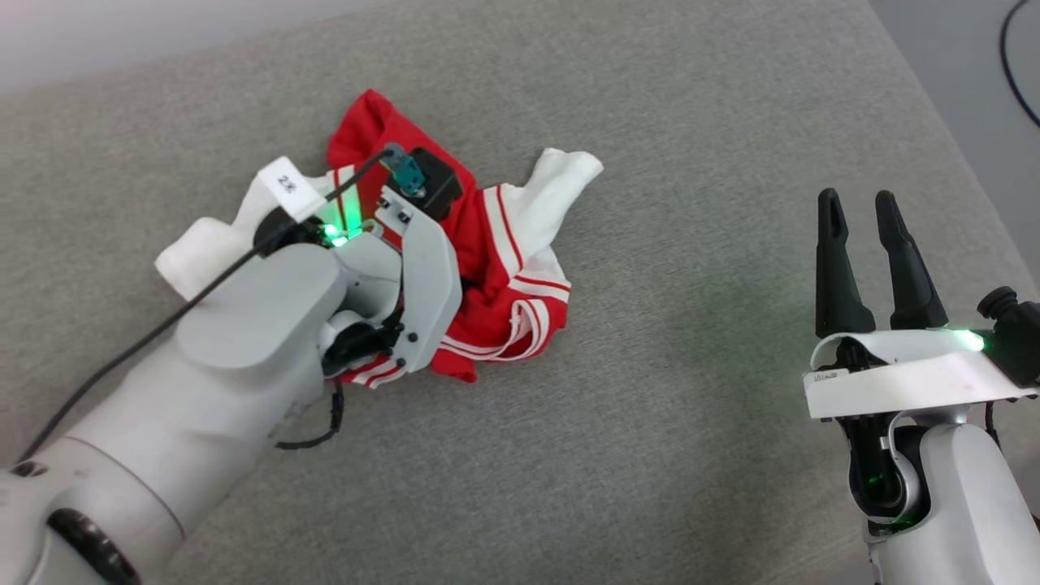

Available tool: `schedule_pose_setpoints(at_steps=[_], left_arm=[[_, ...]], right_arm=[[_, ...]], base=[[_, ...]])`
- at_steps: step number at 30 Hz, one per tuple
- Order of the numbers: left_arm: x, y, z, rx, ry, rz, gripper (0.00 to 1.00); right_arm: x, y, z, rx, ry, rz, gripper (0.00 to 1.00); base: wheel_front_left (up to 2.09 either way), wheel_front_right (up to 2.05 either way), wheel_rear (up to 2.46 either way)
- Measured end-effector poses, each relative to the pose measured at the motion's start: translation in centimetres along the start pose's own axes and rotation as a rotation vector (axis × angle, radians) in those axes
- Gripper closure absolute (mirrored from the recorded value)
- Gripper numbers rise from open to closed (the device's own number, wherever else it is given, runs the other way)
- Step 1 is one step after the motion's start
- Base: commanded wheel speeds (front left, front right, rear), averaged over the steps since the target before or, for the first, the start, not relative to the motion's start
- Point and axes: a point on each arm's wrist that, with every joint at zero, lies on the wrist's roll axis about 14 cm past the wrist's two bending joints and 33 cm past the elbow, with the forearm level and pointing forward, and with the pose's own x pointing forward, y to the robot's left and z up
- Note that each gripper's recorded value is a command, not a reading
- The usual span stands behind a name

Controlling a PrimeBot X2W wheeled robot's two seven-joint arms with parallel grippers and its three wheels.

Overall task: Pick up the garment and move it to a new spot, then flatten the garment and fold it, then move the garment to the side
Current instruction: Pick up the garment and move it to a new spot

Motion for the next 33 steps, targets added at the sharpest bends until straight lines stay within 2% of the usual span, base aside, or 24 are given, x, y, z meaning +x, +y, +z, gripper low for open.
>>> schedule_pose_setpoints(at_steps=[1,3,10,15,22,26,33], left_arm=[[0.0,0.0,0.1,-0.004,-0.007,0.003,0.84],[-0.2,0.0,0.3,-0.005,-0.034,0.008,0.0],[-2.6,-0.1,2.4,-0.04,-0.218,0.041,0.0],[-6.7,2.0,3.5,-0.12,-0.386,0.134,0.0],[-12.4,1.3,4.5,-0.231,-0.597,0.163,0.0],[-15.8,2.6,2.0,-0.309,-0.684,0.249,0.0],[-19.9,3.7,-6.0,-0.521,-0.776,0.411,0.0]], right_arm=[[0.1,0.2,-0.1,-0.001,0.001,0.006,0.0],[0.2,0.6,-0.4,-0.009,0.007,0.019,0.0],[0.3,2.2,-1.5,-0.037,0.036,0.067,0.0],[0.2,3.6,-2.1,-0.073,0.049,0.112,0.0],[-0.4,5.8,-3.1,-0.096,0.075,0.181,0.0],[-0.9,7.1,-3.5,-0.112,0.088,0.233,0.0],[-1.8,8.3,-4.6,-0.137,0.124,0.297,0.0]], base=[[0.0,0.0,0.0],[0.0,0.0,0.0],[0.0,0.0,0.0],[0.0,0.0,0.0],[0.0,0.0,0.0],[0.0,0.0,0.0],[0.0,0.0,0.0]])
